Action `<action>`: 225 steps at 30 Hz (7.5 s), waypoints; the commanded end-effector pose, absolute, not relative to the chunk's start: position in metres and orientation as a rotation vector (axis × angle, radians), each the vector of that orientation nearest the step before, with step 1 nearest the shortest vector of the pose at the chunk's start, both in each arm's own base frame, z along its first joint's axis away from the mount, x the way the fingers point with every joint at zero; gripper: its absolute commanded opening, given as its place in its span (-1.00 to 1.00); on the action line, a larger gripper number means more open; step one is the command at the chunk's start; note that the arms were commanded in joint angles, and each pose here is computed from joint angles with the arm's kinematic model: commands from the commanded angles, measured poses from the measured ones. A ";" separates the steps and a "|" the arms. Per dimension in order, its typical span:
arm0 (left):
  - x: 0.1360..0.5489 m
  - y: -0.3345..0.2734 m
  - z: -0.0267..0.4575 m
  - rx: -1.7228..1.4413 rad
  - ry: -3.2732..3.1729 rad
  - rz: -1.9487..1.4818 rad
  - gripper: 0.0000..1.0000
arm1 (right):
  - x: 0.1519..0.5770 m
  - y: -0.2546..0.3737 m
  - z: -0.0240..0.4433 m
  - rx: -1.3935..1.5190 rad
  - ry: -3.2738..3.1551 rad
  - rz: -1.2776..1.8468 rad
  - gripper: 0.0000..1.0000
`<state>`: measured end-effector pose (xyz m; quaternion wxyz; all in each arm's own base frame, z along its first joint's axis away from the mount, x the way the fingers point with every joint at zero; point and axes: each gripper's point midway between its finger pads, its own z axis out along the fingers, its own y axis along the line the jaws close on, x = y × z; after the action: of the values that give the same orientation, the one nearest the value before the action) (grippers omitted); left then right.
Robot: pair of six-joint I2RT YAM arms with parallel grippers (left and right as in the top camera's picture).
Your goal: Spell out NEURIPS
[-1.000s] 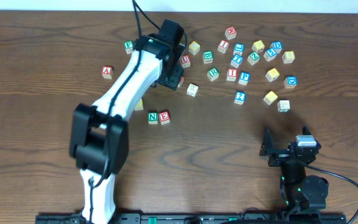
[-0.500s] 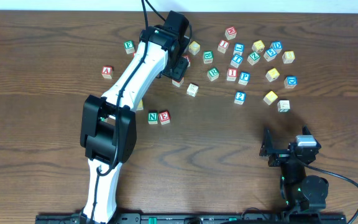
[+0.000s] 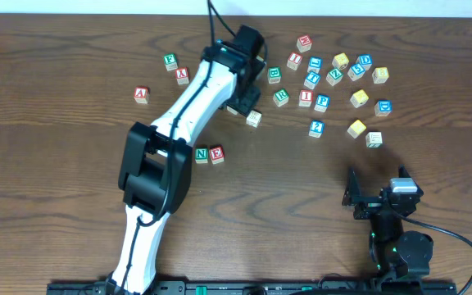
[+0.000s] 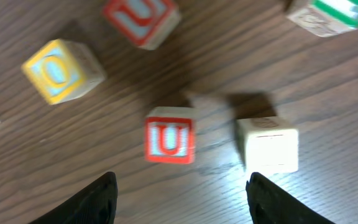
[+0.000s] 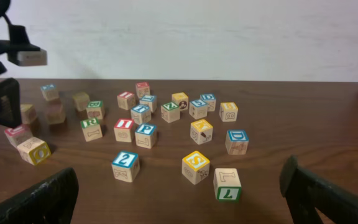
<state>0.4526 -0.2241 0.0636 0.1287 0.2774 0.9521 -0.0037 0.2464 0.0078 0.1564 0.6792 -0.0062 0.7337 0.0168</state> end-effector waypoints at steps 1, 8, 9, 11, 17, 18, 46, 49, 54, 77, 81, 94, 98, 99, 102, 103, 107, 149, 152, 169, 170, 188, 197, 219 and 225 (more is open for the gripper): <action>0.455 -0.228 0.057 0.837 2.765 -0.008 0.30 | 0.246 0.006 0.156 0.002 1.648 0.043 0.98; 0.457 -0.225 0.057 0.812 2.768 0.001 0.29 | 0.246 0.006 0.156 0.002 1.648 0.043 0.98; 0.458 -0.225 0.057 0.811 2.767 0.000 0.29 | 0.246 0.006 0.156 0.002 1.648 0.043 0.98; 0.460 -0.224 0.058 0.805 2.761 0.000 0.29 | 0.246 0.006 0.156 0.002 1.648 0.043 0.98; 0.468 -0.224 0.060 0.788 2.735 -0.007 0.29 | 0.246 0.006 0.156 0.002 1.648 0.043 0.98; 0.469 -0.224 0.060 0.783 2.732 -0.008 0.29 | 0.246 0.006 0.156 0.002 1.648 0.043 0.99; 0.478 -0.211 0.042 0.747 2.757 0.000 0.29 | 0.246 0.006 0.156 0.002 1.648 0.043 0.99; 0.477 -0.211 0.036 0.751 2.769 0.003 0.29 | 0.246 0.006 0.156 0.002 1.648 0.043 0.99; 0.475 -0.210 0.024 0.758 2.795 0.010 0.28 | 0.246 0.006 0.156 0.002 1.648 0.043 0.99; 0.475 -0.223 0.025 0.776 2.773 -0.059 0.22 | 0.246 0.006 0.156 0.002 1.648 0.043 0.99; 0.475 -0.227 0.025 0.779 2.769 -0.079 0.22 | 0.246 0.006 0.156 0.002 1.648 0.043 0.99; 0.472 -0.225 0.024 0.783 2.782 -0.075 0.19 | 0.246 0.006 0.156 0.002 1.648 0.043 0.99; 0.471 -0.225 0.023 0.784 2.785 -0.074 0.12 | 0.246 0.006 0.156 0.002 1.648 0.043 0.98; 0.471 -0.225 0.023 0.783 2.785 -0.075 0.11 | 0.246 0.006 0.156 0.002 1.648 0.043 0.98; 0.471 -0.225 0.023 0.784 2.785 -0.074 0.08 | 0.246 0.006 0.156 0.002 1.648 0.043 0.98; 0.471 -0.225 0.023 0.784 2.785 -0.074 0.05 | 0.246 0.006 0.156 0.002 1.648 0.043 0.99; 0.471 -0.225 0.023 0.783 2.785 -0.075 0.00 | 0.246 0.006 0.156 0.002 1.648 0.043 0.99; 0.469 -0.222 0.014 0.788 2.807 -0.058 -0.23 | 0.246 0.006 0.156 0.002 1.648 0.043 0.99; 0.469 -0.222 0.014 0.788 2.807 -0.058 -0.23 | 0.246 0.006 0.156 0.002 1.648 0.043 0.99; 0.469 -0.220 0.014 0.786 2.810 -0.035 -0.30 | 0.246 0.006 0.156 0.002 1.648 0.043 0.99; 0.469 -0.219 0.014 0.786 2.811 -0.034 -0.30 | 0.246 0.006 0.156 0.002 1.648 0.043 0.99; 0.467 -0.219 0.013 0.788 2.817 -0.033 -0.35 | 0.246 0.006 0.156 0.002 1.648 0.043 0.99; 0.467 -0.219 0.013 0.788 2.817 -0.033 -0.48 | 0.246 0.006 0.156 0.002 1.648 0.043 0.98; 0.476 -0.216 0.050 0.734 2.752 -0.007 -0.61 | 0.246 0.006 0.156 0.002 1.648 0.043 0.99; 0.478 -0.218 0.079 0.716 2.696 -0.021 -0.61 | 0.246 0.006 0.156 0.002 1.648 0.043 0.99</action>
<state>0.4699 -0.2166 0.0344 0.1290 0.2591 0.9572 -0.0072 0.2464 0.0078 0.1565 0.6793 -0.0062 0.7336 0.0168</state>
